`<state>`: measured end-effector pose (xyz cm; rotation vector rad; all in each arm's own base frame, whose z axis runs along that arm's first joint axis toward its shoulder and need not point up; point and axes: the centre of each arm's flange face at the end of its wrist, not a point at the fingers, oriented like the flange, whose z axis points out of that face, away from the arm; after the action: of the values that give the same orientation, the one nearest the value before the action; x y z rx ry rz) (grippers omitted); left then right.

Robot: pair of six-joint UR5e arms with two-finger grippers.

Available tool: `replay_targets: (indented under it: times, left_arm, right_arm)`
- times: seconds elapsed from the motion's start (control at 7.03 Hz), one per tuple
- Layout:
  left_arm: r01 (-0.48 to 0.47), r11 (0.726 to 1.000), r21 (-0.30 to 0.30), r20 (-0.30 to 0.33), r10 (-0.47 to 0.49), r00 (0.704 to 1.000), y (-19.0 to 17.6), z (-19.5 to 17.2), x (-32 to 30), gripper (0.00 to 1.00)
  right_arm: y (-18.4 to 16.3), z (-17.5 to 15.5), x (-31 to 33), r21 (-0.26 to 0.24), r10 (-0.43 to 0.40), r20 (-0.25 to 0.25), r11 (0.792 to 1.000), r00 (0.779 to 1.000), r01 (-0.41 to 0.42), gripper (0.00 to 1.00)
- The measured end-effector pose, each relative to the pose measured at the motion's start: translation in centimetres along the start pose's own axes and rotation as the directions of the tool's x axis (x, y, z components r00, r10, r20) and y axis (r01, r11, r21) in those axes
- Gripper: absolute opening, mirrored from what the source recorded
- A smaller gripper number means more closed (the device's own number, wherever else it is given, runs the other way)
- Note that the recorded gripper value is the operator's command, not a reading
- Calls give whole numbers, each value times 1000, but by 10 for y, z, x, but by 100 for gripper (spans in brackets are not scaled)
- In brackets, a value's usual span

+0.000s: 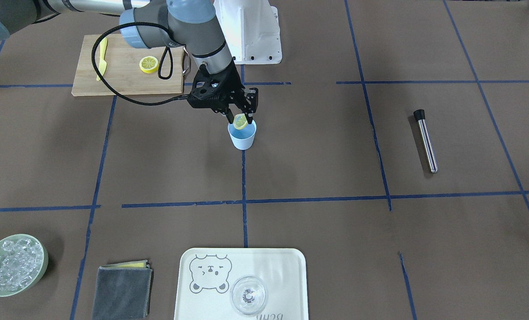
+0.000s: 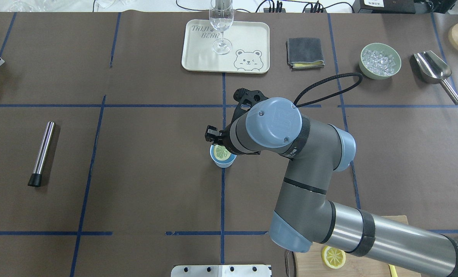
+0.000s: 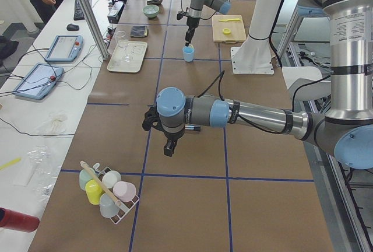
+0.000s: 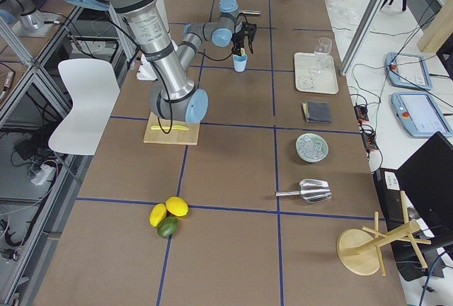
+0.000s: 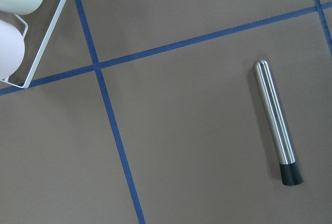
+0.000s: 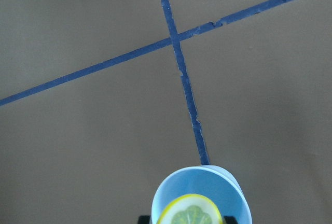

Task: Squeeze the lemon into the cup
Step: 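Open the right gripper to drop the lemon slice into the cup, then withdraw the right gripper while the left gripper moves toward the steel muddler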

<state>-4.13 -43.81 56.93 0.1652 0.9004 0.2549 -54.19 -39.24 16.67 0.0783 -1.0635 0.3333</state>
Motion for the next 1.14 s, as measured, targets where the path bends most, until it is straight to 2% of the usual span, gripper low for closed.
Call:
replay_targets:
  times: [0.57, 0.71, 0.85, 1.14]
  left_arm:
    - [1, 1000, -2, -1, -1, 1000, -1, 2, -1, 100]
    - [-9, 1000, 6, -14, 9, 1000, -4, 3, 3, 100]
    - [-14, 1000, 20, -46, 15, 999, -9, 7, 11, 100]
    - [-12, 998, 58, -95, 18, 995, -23, 19, 39, 100]
  right_arm:
    - [-5, -3, 0, 6, 2, 3, 1000, 1000, -2, 84]
    - [-13, -14, 1, 2, 6, 16, 1000, 1000, -6, 86]
    - [-24, -28, 13, -18, 12, 22, 1000, 1000, -12, 100]
    - [-52, -56, 74, -42, 12, 1, 999, 1000, -12, 100]
